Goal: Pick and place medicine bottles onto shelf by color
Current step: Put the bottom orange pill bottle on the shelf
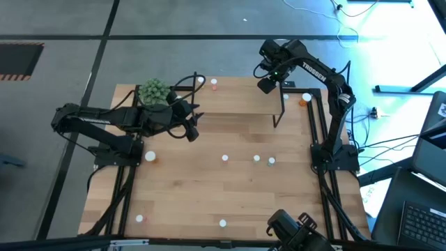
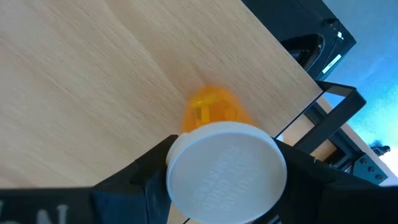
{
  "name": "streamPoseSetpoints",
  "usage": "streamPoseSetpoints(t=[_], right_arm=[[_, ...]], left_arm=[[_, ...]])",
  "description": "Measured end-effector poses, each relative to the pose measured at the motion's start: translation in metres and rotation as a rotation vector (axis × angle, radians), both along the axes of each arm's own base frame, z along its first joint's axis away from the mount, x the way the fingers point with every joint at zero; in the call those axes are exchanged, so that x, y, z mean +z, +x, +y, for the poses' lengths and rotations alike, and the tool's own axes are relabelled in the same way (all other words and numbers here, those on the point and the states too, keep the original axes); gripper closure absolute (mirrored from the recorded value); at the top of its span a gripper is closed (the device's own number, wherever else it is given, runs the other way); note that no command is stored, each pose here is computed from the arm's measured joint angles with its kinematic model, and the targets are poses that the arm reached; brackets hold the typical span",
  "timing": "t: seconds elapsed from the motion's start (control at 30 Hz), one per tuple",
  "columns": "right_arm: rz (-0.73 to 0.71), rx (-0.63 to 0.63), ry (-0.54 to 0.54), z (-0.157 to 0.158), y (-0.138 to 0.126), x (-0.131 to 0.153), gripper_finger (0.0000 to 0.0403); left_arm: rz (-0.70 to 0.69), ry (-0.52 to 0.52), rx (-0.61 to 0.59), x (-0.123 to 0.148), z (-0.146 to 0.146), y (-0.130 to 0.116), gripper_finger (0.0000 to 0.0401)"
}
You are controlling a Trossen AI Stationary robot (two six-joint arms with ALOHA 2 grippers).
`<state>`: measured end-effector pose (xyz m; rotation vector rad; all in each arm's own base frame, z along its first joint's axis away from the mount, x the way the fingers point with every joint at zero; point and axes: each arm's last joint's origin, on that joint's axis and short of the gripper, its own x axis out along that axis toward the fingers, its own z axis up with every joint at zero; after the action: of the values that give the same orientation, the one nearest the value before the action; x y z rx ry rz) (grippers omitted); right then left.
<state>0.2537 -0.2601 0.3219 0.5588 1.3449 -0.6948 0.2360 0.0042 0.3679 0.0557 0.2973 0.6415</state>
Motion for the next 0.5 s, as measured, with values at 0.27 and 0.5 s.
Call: streamPoseSetpoints(t=[0.27,0.5], right_arm=[[-0.001,-0.002,0.001,0.0000,0.0000,0.0000,0.0185],[-0.005,-0.002,0.005,0.0002,0.0001,0.0000,0.0185]], left_arm=[[-0.001,0.028,0.079,0.0005,0.0020,-0.0014,0.0252],[-0.001,0.024,0.067,0.0004,0.0017,-0.0012,0.0252]])
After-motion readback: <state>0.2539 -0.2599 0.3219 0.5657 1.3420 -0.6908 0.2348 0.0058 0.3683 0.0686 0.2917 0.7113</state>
